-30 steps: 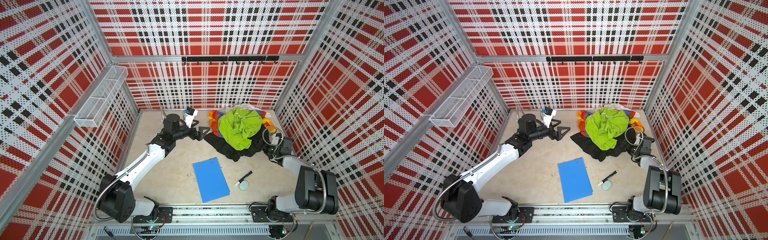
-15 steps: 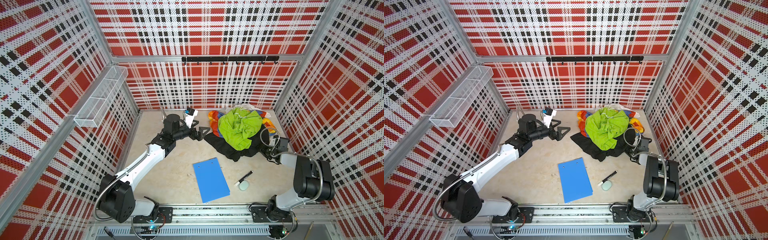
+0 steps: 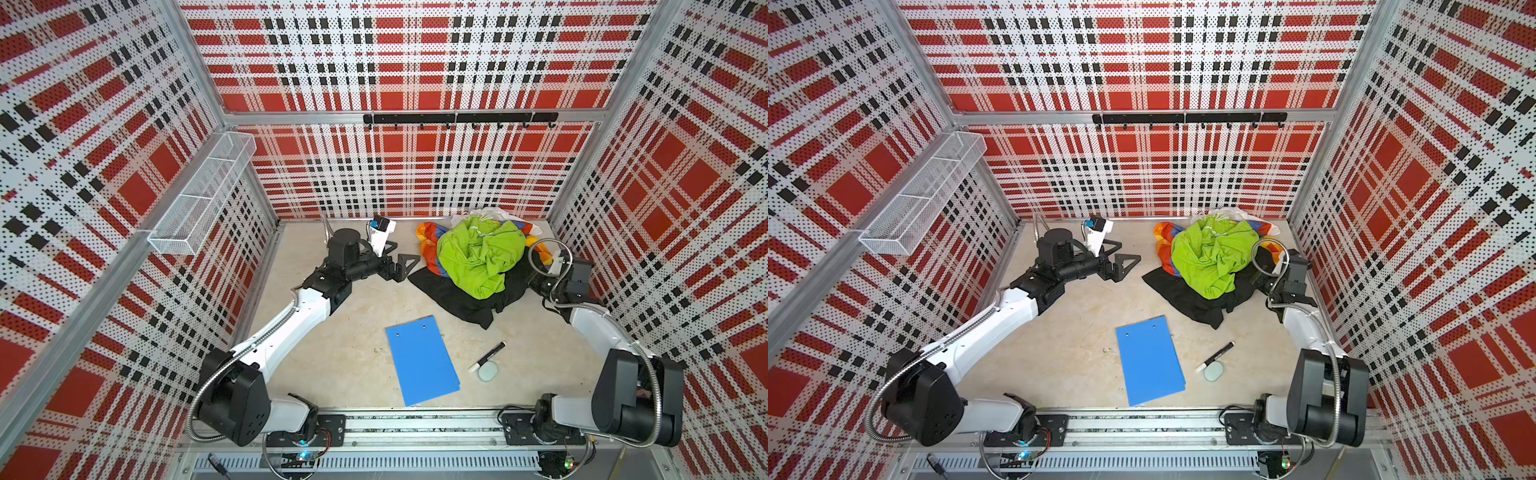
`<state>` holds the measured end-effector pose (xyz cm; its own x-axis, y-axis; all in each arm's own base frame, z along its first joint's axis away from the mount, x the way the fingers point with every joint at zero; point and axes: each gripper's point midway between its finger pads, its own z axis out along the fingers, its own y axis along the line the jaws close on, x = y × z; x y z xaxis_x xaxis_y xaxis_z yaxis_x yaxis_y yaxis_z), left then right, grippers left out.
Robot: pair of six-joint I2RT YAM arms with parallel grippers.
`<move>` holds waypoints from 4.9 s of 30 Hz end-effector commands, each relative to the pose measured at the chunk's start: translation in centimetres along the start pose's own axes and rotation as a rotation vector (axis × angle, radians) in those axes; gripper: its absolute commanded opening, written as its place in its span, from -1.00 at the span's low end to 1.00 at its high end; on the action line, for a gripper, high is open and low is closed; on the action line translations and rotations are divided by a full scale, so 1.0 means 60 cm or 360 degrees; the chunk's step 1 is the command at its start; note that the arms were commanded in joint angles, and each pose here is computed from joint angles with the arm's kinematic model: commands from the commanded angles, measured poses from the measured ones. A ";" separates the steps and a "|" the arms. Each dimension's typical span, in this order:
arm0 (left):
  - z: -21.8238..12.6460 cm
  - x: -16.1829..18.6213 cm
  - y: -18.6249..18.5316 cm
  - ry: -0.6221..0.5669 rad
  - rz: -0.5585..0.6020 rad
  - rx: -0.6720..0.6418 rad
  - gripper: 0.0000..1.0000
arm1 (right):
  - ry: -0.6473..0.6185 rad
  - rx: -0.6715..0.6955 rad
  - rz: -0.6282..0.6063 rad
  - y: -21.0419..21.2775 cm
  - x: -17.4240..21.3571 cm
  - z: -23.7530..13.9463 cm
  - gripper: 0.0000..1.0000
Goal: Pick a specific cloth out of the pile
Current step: 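Lower the right gripper to the black garment under the green shorts and grasp it, then lift the black garment high out of the pile with the right gripper, then carry the black garment toward the left gripper and lower it onto the table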
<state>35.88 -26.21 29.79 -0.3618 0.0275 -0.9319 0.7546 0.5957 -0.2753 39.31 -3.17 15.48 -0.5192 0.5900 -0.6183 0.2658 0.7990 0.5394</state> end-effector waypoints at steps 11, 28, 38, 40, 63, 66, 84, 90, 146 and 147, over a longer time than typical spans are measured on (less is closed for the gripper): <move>-0.006 -0.026 -0.009 -0.0049 0.0040 0.0002 0.99 | -0.0286 -0.0206 -0.0095 0.132 -0.149 -0.064 -0.89; -0.004 -0.029 -0.015 -0.0041 0.0014 0.0037 0.99 | -0.0459 -0.0441 -0.0160 0.271 -0.256 -0.144 -0.90; -0.006 -0.031 -0.015 -0.0049 0.0013 0.0026 0.98 | -0.0597 -0.0662 -0.0137 0.348 -0.314 -0.209 -0.90; -0.005 -0.031 -0.015 -0.0049 0.0009 0.0027 0.98 | -0.0623 -0.0722 -0.0123 0.364 -0.327 -0.221 -0.90; 0.000 -0.027 -0.016 -0.0038 -0.0012 0.0036 0.98 | -0.1128 -0.1034 -0.0164 0.465 -0.426 -0.399 -0.91; -0.002 -0.029 -0.014 -0.0043 -0.0009 0.0029 0.98 | -0.1202 -0.1127 -0.0217 0.492 -0.430 -0.443 -0.92; -0.096 -0.104 0.033 -0.0234 0.0003 -0.0002 0.98 | -0.1163 -0.1660 -0.0490 0.716 -0.324 -0.519 -0.91; -0.174 -0.119 0.044 -0.0287 -0.0002 -0.0185 0.98 | -0.0963 -0.1738 -0.0496 0.794 -0.234 -0.443 -0.91; -0.314 0.125 0.116 0.0035 -0.0316 -0.0861 0.99 | 0.0641 -0.0975 -0.0727 0.696 0.551 0.258 -0.66; -0.314 0.125 0.116 0.0037 -0.0317 -0.0861 0.99 | 0.0635 -0.0981 -0.0734 0.699 0.546 0.254 -0.58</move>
<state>27.91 -7.09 24.45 -0.5027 -0.1134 -0.8570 0.2921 0.9107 -0.2919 45.74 51.25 7.49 -0.7599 0.0363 -0.6490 -0.4530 0.6864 0.5689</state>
